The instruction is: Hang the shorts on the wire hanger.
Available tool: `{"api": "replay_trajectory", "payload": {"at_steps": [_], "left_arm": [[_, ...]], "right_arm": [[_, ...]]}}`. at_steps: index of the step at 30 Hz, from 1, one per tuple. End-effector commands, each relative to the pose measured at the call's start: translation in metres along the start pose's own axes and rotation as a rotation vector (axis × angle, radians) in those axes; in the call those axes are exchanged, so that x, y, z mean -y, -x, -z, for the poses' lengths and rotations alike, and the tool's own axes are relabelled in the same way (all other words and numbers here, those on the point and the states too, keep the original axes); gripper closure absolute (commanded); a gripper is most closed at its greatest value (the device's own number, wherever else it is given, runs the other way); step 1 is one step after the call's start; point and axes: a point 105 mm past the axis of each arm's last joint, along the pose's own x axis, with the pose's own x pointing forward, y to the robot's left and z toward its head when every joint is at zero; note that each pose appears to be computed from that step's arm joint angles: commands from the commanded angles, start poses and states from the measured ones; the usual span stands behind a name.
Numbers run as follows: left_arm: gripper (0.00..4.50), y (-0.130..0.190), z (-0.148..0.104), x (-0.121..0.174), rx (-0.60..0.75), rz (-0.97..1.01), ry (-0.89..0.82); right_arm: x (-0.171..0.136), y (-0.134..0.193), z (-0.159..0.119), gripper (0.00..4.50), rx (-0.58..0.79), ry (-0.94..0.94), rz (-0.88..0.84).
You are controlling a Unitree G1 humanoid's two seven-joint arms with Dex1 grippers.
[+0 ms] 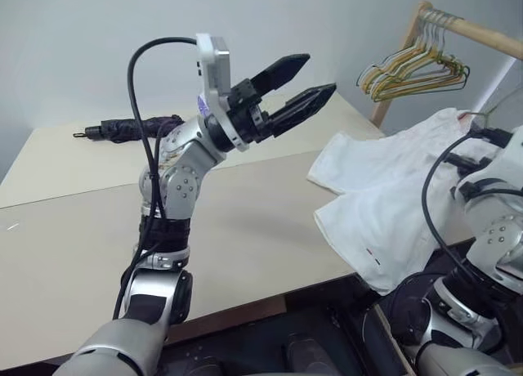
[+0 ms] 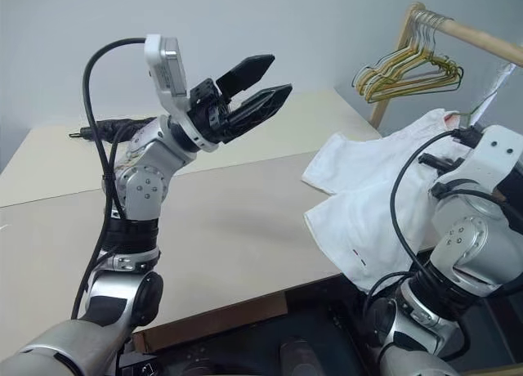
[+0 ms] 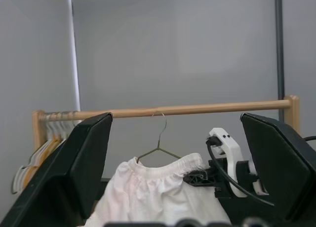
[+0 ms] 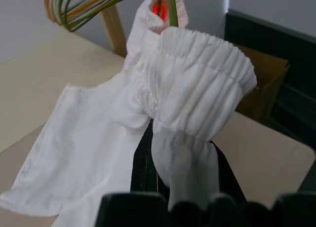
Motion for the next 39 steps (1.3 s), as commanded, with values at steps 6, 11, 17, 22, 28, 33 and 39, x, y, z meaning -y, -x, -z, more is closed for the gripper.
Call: {"api": "replay_trajectory", "payload": {"at_steps": [6, 11, 17, 22, 28, 33, 39], "left_arm": [[0.01, -0.012, -0.018, 0.011, 0.056, 0.06, -0.018], [0.01, -0.014, -0.019, 0.01, 0.063, 0.056, -0.018], [0.01, -0.013, -0.018, 0.01, 0.061, 0.055, -0.014], [0.01, -0.011, -0.018, 0.011, 0.056, 0.056, -0.016], [0.01, -0.009, -0.017, 0.012, 0.05, 0.056, -0.023], [0.01, -0.006, -0.017, 0.012, 0.041, 0.056, -0.027], [0.0, -0.004, -0.016, 0.014, 0.029, 0.061, -0.032]], "right_arm": [[0.028, -0.004, -0.045, 4.5, 0.173, -0.018, 0.149], [0.048, -0.014, -0.055, 4.5, 0.188, -0.04, 0.224], [0.067, -0.021, -0.066, 4.5, 0.2, -0.075, 0.283], [0.081, -0.026, -0.066, 4.5, 0.177, -0.114, 0.33], [0.088, -0.03, -0.06, 4.5, 0.145, -0.154, 0.35], [0.086, -0.032, -0.042, 4.5, 0.081, -0.168, 0.348], [0.083, -0.03, -0.033, 3.45, 0.061, -0.154, 0.349]]}}
